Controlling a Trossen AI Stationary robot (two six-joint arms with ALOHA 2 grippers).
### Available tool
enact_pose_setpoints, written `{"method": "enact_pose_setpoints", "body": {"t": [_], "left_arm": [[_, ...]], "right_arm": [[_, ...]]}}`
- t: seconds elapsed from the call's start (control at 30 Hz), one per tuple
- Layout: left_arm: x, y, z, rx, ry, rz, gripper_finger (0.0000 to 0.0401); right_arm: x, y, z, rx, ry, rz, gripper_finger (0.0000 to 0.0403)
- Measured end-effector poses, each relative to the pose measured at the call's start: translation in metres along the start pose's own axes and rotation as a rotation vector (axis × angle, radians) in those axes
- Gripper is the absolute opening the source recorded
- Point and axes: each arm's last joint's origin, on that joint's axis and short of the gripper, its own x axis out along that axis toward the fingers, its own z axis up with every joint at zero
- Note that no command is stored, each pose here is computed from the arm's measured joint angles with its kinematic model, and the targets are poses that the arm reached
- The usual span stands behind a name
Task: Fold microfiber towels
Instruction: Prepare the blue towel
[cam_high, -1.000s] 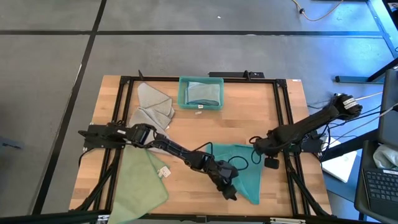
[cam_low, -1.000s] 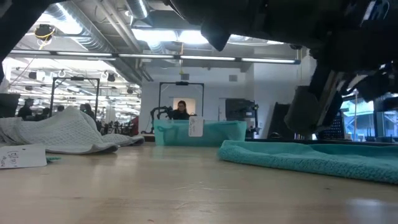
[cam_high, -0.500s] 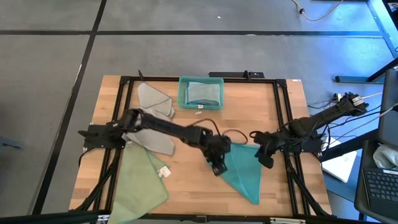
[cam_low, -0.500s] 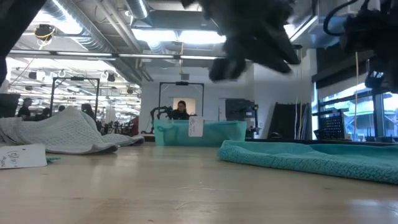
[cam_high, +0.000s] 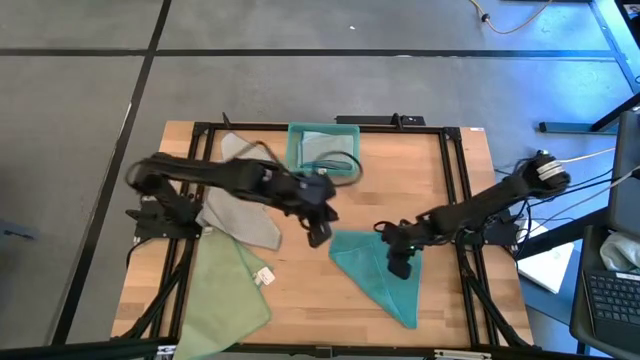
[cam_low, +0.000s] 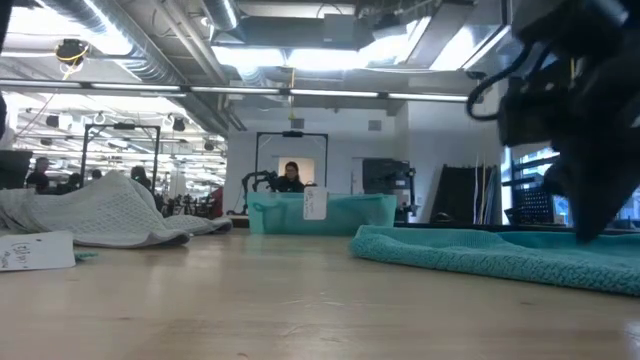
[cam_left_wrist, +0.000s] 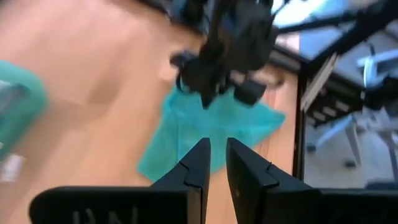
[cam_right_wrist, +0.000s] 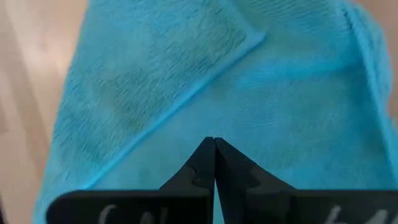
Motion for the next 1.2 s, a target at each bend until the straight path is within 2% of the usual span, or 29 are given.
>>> {"method": "enact_pose_setpoints", "body": {"t": [0.1,0.2,0.4,0.6,0.87,1.03,1.1,1.2], "left_arm": [[-0.030,-0.001,0.003,-0.007,-0.088,0.027,0.0043],[-0.049,0.000,0.000,-0.006,-0.116,0.069,0.0043],[-0.067,0.009,-0.011,-0.008,-0.045,0.144,0.0043],[-0.078,0.015,-0.018,-0.015,0.014,0.178,0.0043],[-0.096,0.024,-0.020,-0.018,0.008,0.222,0.0043],[-0.105,0.027,-0.020,-0.054,-0.014,0.219,0.0043],[-0.107,0.027,-0.020,-0.069,-0.018,0.215,0.0043],[-0.107,0.026,-0.022,-0.072,-0.009,0.213,0.0043]], "right_arm": [[0.007,-0.001,0.013,0.001,-0.004,-0.021,0.0012],[0.011,0.000,0.031,-0.058,-0.025,-0.031,0.0012],[0.028,-0.012,0.069,-0.106,-0.025,-0.083,0.0012],[0.045,-0.025,0.113,-0.094,0.006,0.004,0.0012],[0.038,-0.038,0.186,-0.207,-0.141,-0.046,0.0012],[0.037,-0.057,0.214,-0.210,-0.101,-0.090,0.0012],[0.028,-0.059,0.223,-0.178,-0.068,-0.068,0.0012],[0.009,-0.057,0.227,-0.101,0.027,0.088,0.0012]]}}
